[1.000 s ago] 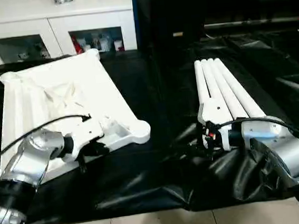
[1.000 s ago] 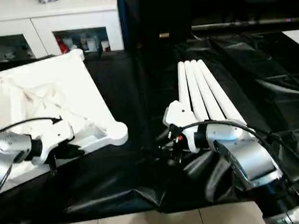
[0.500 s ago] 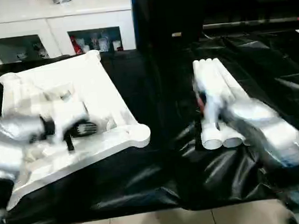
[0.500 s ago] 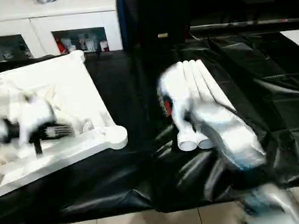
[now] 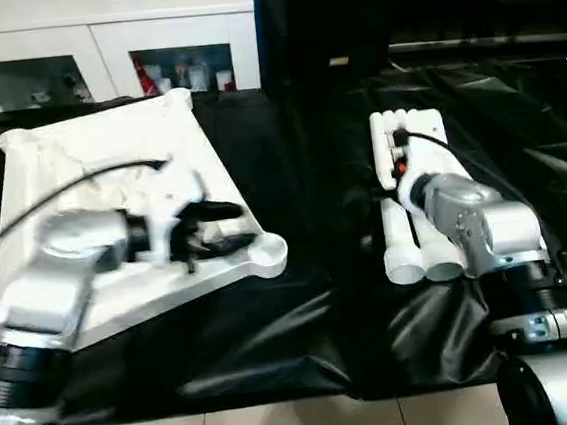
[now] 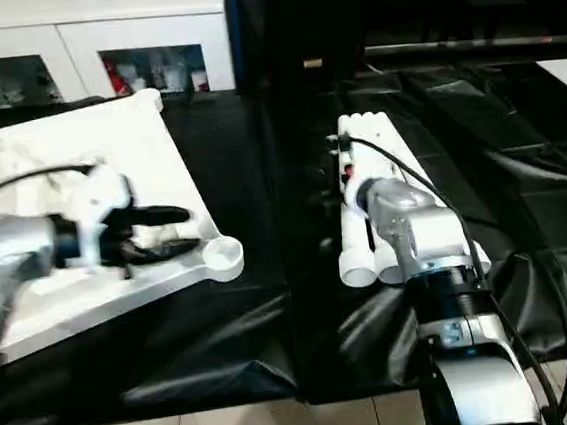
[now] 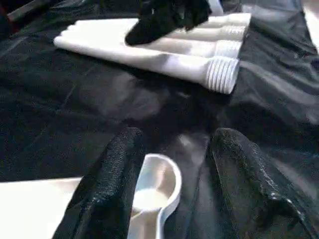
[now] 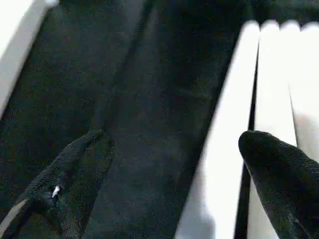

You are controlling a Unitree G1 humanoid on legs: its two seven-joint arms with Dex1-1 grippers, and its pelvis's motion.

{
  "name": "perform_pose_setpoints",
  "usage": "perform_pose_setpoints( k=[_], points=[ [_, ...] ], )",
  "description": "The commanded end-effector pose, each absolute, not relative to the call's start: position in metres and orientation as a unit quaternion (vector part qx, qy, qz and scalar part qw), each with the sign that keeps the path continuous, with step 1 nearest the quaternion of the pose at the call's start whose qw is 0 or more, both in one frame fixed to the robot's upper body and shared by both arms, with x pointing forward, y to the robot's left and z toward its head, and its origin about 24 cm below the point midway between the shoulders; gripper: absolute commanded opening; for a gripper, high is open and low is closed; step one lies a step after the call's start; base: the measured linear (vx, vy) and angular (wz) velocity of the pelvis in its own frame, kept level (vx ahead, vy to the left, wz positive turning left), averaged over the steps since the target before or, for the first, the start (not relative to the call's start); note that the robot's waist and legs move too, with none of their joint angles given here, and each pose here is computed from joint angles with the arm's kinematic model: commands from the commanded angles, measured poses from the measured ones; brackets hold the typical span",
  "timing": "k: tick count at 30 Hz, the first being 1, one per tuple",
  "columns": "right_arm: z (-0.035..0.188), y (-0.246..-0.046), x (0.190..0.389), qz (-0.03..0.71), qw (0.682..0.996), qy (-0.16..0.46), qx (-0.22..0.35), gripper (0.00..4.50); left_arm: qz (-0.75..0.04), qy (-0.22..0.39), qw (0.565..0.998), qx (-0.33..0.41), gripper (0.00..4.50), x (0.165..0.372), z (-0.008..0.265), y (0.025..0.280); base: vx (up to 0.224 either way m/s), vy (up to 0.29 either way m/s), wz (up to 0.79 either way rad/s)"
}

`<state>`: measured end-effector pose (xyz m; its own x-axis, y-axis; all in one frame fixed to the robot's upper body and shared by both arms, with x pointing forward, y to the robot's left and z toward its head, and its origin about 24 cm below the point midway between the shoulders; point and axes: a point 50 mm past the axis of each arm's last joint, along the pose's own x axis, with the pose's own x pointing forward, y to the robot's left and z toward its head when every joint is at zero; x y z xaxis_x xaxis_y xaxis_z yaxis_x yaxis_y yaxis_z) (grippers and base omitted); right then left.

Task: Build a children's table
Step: Pick table leg

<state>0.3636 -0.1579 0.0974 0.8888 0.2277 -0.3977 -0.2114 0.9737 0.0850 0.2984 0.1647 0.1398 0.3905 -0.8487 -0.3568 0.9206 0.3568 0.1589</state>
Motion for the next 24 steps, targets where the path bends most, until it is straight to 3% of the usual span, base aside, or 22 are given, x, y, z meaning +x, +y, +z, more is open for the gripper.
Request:
perform_pose_setpoints(
  k=[1, 5, 11, 18, 24],
  points=[
    [0.099, -0.159, 0.366, 0.108, 0.97, 0.216, 0.026, 4.5, -0.544, 0.104, 0.815, 0.171, 2.92, 0.296, 0.142, 0.161, 0.0, 0.0, 0.0],
    [0.092, -0.16, 0.365, 0.09, 0.964, 0.249, -0.007, 4.5, -0.551, 0.098, 0.812, 0.169, 3.27, 0.293, 0.143, 0.153, 0.0, 0.0, 0.0],
    [0.093, -0.155, 0.364, 0.098, 0.951, 0.292, 0.029, 4.5, -0.552, 0.097, 0.809, 0.177, 3.69, 0.29, 0.143, 0.15, 0.0, 0.0, 0.0],
    [0.086, -0.153, 0.36, 0.096, 0.93, 0.354, 0.034, 4.5, -0.558, 0.107, 0.803, 0.182, 4.13, 0.286, 0.145, 0.152, 0.0, 0.0, 0.0],
    [0.088, -0.146, 0.359, 0.112, 0.925, 0.359, 0.057, 4.5, -0.559, 0.114, 0.8, 0.187, 4.36, 0.284, 0.144, 0.154, 0.0, 0.0, 0.0]
  ],
)
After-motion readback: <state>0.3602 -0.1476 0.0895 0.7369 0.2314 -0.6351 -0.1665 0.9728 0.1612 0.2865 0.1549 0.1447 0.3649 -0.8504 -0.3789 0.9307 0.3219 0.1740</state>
